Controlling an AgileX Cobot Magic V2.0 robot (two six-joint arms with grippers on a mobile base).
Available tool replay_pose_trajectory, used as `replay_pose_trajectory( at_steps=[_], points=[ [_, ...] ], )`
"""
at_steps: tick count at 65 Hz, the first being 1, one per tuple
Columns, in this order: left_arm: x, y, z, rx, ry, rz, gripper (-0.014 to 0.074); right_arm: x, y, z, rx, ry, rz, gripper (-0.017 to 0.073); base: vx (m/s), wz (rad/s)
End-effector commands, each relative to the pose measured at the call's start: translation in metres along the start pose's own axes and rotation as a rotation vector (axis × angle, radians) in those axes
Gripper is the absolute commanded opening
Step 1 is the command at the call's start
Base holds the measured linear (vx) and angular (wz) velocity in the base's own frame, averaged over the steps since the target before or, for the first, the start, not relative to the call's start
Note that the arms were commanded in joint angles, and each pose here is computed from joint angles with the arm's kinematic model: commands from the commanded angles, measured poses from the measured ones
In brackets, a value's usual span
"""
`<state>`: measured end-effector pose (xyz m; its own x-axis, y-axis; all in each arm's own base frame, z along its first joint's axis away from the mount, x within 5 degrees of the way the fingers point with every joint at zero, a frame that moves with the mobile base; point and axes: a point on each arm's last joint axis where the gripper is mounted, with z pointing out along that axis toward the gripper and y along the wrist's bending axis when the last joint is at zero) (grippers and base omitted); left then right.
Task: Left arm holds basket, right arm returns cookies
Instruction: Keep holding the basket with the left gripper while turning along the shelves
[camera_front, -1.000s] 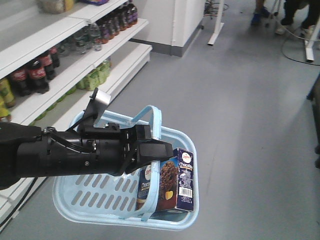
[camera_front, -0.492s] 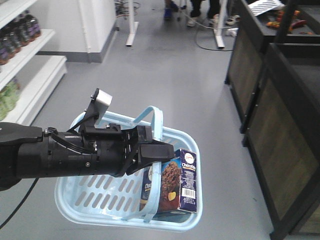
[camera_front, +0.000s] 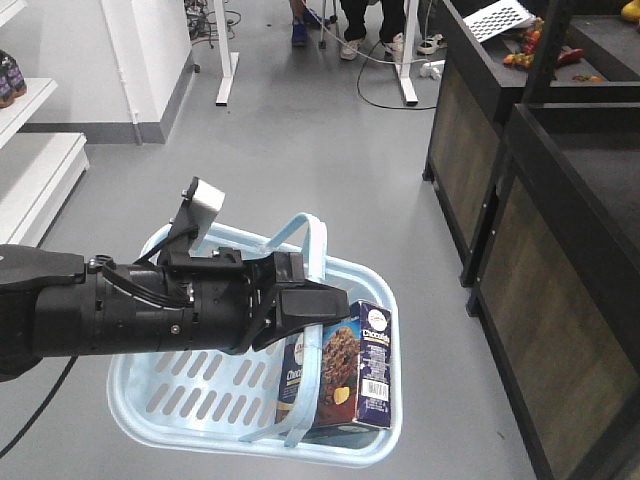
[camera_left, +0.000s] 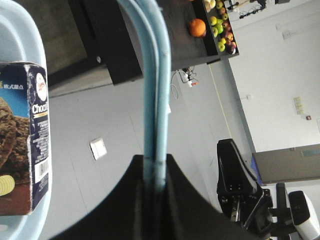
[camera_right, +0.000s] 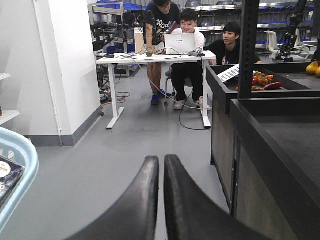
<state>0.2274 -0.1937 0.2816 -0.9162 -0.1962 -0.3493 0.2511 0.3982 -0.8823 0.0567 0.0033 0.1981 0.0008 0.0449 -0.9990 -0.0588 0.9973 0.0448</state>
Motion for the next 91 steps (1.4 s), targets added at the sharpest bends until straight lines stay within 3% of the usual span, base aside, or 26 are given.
replay_pose_trajectory(
  at_steps=[1, 91],
  points=[
    [-0.0038, -0.0244, -0.0089, 0.101, -0.030, 0.014, -0.0003, -0.0017, 0.0003, -0.0005, -0.005, -0.071, -0.009, -0.0010, 0.35, 0.05],
    [-0.0038, -0.0244, -0.0089, 0.101, -0.030, 0.014, -0.0003, -0.0017, 0.0003, -0.0005, -0.005, -0.071, -0.009, -0.0010, 0.37, 0.05]
  ],
)
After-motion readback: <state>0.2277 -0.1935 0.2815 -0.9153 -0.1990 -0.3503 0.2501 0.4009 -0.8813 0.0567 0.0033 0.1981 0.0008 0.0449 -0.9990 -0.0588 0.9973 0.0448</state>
